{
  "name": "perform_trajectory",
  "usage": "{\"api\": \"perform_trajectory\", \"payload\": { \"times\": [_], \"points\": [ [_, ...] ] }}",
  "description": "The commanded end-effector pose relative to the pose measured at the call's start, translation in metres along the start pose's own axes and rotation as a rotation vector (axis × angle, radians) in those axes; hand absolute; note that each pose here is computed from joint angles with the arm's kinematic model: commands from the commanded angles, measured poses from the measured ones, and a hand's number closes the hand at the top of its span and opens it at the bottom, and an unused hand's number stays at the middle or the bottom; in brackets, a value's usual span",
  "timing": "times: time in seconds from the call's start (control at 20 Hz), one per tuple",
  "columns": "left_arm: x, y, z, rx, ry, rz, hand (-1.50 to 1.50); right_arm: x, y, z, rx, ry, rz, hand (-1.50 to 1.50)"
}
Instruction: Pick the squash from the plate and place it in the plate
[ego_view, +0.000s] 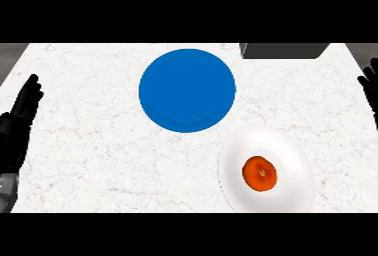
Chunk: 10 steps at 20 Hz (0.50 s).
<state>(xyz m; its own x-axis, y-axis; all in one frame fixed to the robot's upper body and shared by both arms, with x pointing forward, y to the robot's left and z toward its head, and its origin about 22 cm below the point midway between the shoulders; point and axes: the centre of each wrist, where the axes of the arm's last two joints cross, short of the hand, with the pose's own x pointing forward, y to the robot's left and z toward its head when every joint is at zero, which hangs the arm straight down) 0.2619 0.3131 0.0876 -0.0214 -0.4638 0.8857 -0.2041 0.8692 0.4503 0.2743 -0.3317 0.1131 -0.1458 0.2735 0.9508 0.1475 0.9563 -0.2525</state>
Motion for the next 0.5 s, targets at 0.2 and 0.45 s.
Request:
{"api": "perform_trajectory", "payload": {
  "times": [0.2, 0.45],
  "points": [
    [-0.037, -0.055, 0.018, -0.052, 0.261, 0.157, 0.0, 0.028, 0.077, 0.028, 0.09, -0.015, -0.33, 1.5],
    [-0.048, -0.055, 0.033, -0.076, 0.339, 0.205, 0.0, 0.011, -0.007, 0.031, 0.054, -0.105, 0.714, 1.5]
  ]
}}
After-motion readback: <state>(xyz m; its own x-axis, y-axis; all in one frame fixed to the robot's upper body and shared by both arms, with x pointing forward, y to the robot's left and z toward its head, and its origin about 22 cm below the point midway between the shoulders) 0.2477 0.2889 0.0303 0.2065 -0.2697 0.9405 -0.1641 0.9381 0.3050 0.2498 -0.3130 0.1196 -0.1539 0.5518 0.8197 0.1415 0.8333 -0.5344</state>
